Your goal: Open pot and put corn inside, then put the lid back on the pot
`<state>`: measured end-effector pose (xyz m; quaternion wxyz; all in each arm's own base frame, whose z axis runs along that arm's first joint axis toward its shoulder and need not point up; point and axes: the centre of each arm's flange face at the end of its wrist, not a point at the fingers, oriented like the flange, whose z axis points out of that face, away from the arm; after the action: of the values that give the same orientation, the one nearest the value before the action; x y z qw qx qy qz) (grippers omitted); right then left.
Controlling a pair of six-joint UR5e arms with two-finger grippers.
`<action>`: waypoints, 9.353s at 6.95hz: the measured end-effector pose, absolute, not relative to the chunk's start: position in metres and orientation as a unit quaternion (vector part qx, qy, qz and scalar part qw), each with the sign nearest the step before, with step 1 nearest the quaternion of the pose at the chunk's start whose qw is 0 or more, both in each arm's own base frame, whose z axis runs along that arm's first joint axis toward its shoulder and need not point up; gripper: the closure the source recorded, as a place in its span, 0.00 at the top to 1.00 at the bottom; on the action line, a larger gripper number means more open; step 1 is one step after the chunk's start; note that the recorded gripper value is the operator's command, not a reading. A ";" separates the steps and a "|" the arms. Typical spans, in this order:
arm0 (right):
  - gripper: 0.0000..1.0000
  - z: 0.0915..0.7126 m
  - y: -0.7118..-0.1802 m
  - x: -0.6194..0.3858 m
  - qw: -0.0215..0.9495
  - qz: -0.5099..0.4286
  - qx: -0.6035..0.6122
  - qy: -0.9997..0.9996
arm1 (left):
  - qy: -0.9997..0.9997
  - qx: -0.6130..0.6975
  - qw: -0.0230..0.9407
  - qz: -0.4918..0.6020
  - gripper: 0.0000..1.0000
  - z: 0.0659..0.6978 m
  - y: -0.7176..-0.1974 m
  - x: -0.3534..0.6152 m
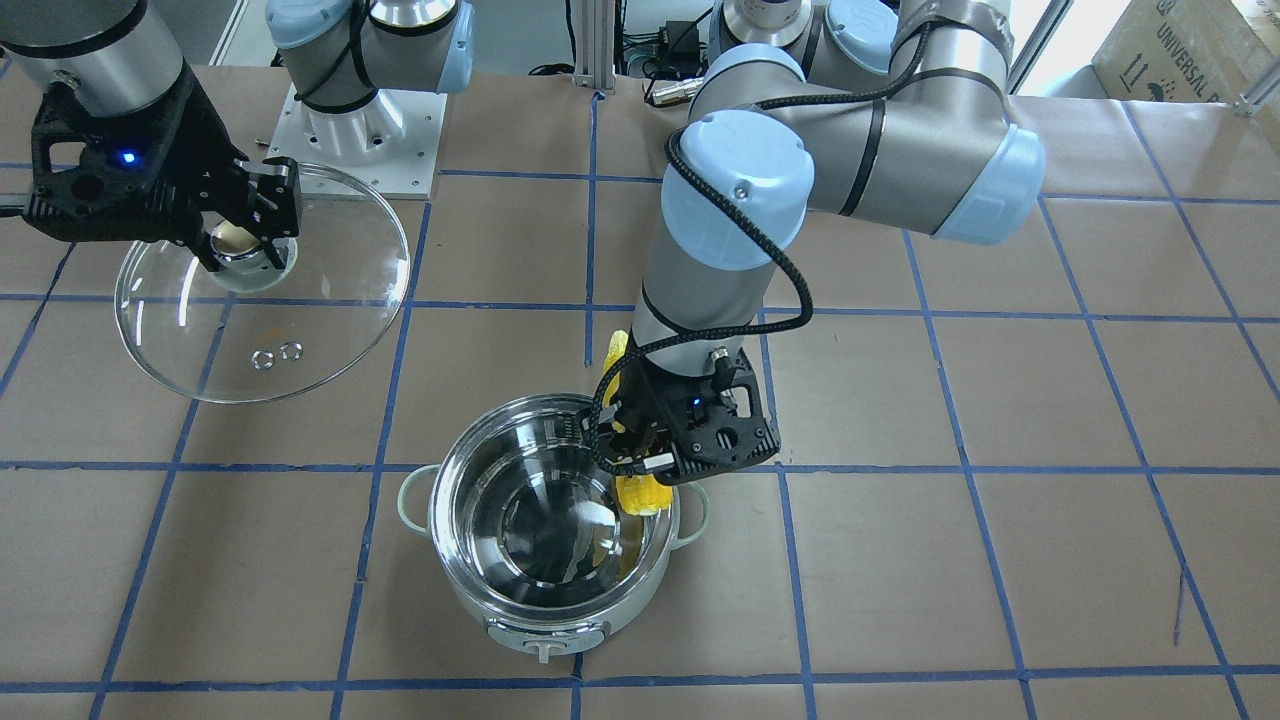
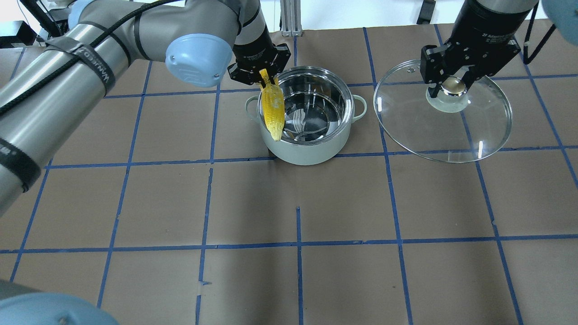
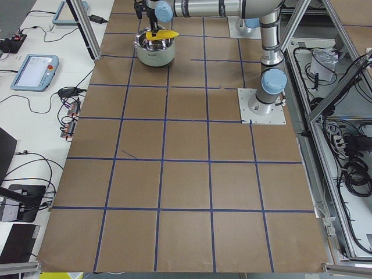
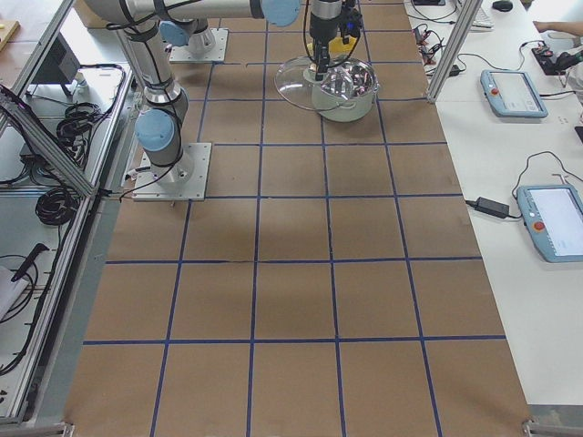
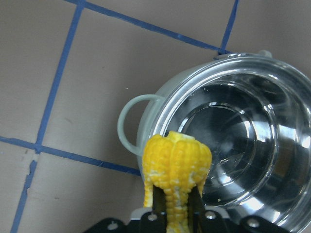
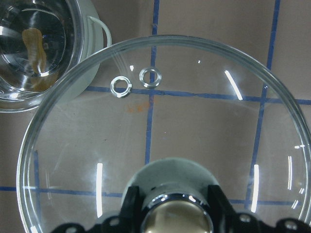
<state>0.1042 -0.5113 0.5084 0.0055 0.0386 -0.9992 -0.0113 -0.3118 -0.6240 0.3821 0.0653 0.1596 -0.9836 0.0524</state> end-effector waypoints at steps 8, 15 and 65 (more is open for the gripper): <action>0.52 0.508 -0.514 0.103 0.006 -0.007 0.039 -0.999 | -0.984 0.151 0.074 0.064 1.00 0.345 -0.654 -0.348; 0.52 0.466 -0.530 0.188 0.004 0.049 0.035 -0.998 | -0.993 0.015 0.085 0.084 1.00 0.427 -0.569 -0.170; 1.00 0.464 -0.567 0.156 -0.010 0.020 0.028 -0.999 | -0.997 0.057 0.054 0.010 1.00 0.493 -0.461 -0.103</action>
<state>0.1560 -0.5667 0.4640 -0.0097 0.0276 -0.9994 0.0200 -0.1031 -0.4608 0.4931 0.0537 0.0567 -0.9969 0.0100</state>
